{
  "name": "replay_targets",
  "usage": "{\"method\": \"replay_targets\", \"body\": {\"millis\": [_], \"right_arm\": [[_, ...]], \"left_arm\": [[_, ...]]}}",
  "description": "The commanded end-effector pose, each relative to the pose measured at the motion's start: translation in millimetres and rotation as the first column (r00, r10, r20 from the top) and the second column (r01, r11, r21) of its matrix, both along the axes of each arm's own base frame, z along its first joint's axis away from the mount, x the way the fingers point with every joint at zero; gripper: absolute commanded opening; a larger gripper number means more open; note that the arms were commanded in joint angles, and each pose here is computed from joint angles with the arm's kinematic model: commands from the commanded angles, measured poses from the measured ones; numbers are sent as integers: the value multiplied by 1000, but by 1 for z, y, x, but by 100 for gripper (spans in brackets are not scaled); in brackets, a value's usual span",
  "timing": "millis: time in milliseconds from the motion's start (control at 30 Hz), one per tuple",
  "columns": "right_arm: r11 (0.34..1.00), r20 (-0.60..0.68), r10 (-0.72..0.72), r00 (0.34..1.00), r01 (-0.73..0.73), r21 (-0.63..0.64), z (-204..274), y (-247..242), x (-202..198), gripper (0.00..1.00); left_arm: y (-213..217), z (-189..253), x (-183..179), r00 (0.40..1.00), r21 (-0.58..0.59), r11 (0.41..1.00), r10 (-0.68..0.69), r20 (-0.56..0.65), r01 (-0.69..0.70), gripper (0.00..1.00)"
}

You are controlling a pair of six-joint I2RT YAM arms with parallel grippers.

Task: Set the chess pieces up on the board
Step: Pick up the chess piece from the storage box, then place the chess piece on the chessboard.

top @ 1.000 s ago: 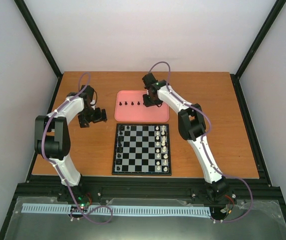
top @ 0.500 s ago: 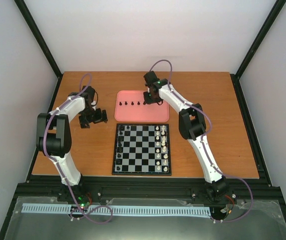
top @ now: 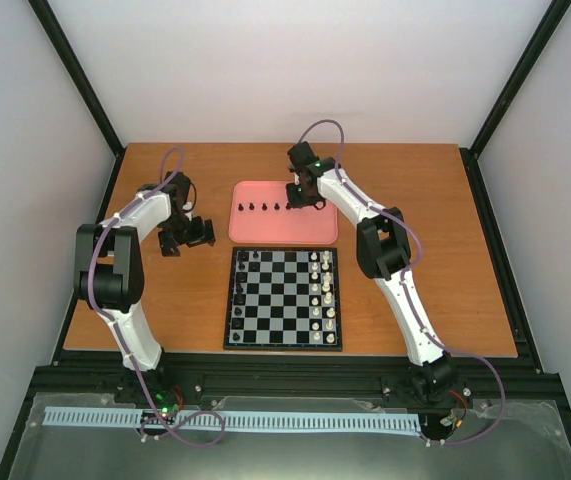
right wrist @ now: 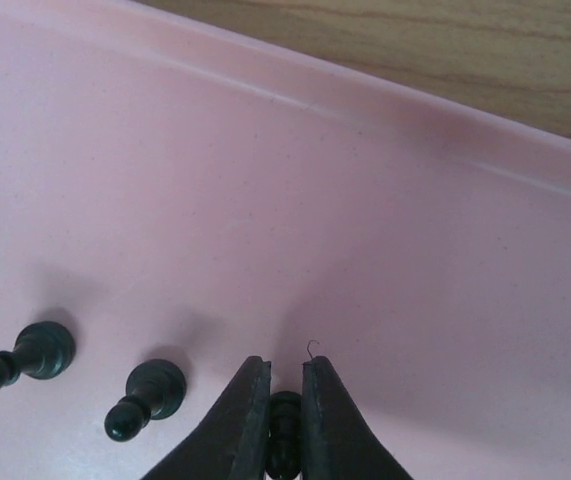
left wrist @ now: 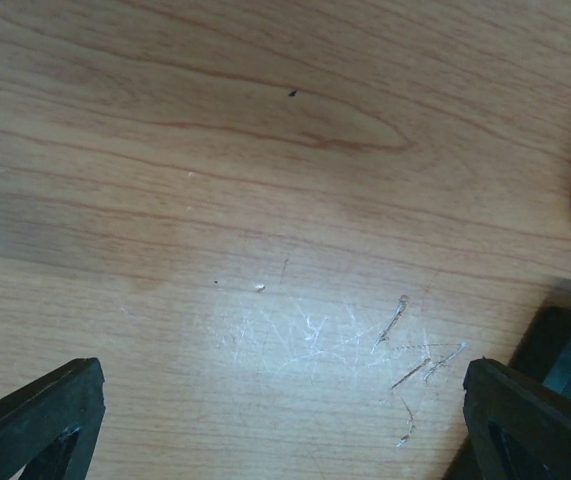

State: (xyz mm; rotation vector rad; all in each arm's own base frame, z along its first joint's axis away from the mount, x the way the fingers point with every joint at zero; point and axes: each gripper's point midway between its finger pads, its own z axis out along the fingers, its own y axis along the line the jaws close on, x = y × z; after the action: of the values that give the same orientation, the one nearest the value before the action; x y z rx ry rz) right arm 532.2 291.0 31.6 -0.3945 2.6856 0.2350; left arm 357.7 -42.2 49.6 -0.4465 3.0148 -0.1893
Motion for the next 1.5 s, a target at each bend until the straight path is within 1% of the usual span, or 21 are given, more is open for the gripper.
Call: {"method": "replay_targets", "body": {"millis": [0, 67, 167, 333, 467, 567, 767, 933, 1100, 1467], "right_arm": [[1000, 8, -15, 1000, 15, 6, 3, -6, 8, 7], [1000, 17, -12, 1000, 11, 5, 9, -7, 7, 3], [1000, 47, -7, 999, 7, 2, 28, -10, 7, 3], [999, 129, 19, 991, -23, 33, 87, -12, -9, 3], [996, 126, 68, 990, -75, 56, 113, -4, -50, 3], [988, 106, 130, 986, -138, 72, 120, 15, -93, 3], [959, 63, 249, 967, -255, 125, 104, 66, -183, 3], [932, 39, 337, 941, -339, 131, 86, 98, -230, 3], [918, 13, 370, 929, -368, 147, 74, 110, -244, 3], [893, -18, 436, 900, -430, 134, 50, 131, -253, 3]], "left_arm": [[-1, 6, 8, 1000, -9, 1000, -15, 16, 16, 100], [0, 6, 8, 1000, -7, 1000, -16, 15, 16, 100], [-1, 7, 10, 1000, -9, 1000, -16, 21, 16, 100], [-2, 10, 11, 999, -10, 1000, -18, 27, 18, 100], [0, 10, 11, 999, -5, 1000, -18, 31, 18, 100], [0, 9, 11, 999, -6, 1000, -18, 33, 18, 100], [3, 14, 15, 999, 12, 1000, -13, 46, 13, 100], [3, 21, 17, 998, 15, 1000, -12, 64, 11, 100], [5, 24, 13, 997, 20, 1000, -12, 75, 11, 100], [7, 30, 9, 996, 33, 999, -15, 88, 12, 100]]}}
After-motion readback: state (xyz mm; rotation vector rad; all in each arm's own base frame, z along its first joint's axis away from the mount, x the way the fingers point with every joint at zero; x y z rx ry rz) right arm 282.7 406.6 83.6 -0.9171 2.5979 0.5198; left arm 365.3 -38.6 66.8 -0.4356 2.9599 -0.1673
